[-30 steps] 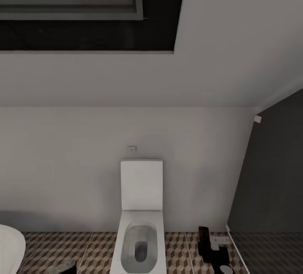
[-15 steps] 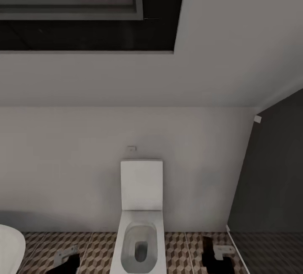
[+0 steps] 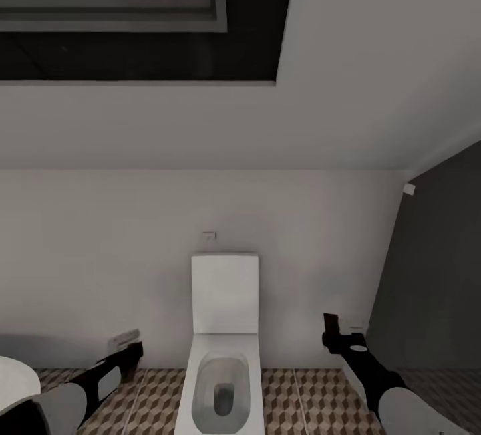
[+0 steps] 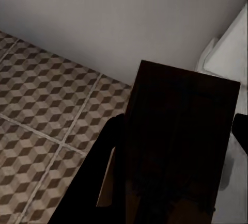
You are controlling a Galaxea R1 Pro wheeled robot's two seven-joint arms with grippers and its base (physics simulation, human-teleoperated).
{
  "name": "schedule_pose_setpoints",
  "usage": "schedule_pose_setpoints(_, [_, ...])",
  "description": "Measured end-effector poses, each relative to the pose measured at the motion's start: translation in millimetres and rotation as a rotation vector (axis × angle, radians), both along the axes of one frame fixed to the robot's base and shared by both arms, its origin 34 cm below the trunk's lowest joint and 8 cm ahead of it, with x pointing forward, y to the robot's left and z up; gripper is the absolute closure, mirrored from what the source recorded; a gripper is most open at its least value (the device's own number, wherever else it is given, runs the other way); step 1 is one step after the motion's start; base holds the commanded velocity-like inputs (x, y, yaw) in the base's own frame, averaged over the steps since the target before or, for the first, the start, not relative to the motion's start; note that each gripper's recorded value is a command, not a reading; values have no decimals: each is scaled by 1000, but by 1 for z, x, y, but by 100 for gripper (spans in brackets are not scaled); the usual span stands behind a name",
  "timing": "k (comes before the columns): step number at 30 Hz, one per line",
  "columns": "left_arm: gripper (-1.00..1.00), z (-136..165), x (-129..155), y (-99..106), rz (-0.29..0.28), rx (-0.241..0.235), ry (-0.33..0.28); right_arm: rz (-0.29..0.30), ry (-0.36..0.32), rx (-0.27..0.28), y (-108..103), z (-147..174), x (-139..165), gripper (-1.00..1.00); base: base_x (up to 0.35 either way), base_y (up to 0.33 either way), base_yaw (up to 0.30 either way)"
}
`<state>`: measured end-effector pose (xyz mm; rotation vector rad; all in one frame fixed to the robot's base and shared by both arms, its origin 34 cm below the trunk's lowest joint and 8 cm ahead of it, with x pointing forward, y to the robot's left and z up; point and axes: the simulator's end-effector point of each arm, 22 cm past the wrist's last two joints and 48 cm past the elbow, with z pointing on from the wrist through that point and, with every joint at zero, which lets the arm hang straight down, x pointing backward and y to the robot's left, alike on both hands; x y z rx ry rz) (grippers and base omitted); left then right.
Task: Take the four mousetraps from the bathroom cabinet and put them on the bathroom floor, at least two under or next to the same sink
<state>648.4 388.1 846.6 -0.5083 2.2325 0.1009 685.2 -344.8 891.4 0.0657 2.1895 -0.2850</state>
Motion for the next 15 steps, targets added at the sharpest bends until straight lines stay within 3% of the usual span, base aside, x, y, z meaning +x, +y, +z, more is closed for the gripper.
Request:
schedule_pose_setpoints(4, [100, 21, 21, -1, -9, -7, -16, 7, -8, -1, 4, 11, 11, 100, 0, 0, 0])
schedule_pose_setpoints(8, [100, 25, 24, 3, -27, 19, -11, 12, -3, 1, 7, 11, 11, 100, 0, 0, 0])
schedule_pose_setpoints(15, [100, 41, 21, 63, 3, 83, -21, 10, 32, 5, 10, 0, 4, 100, 0, 0, 0])
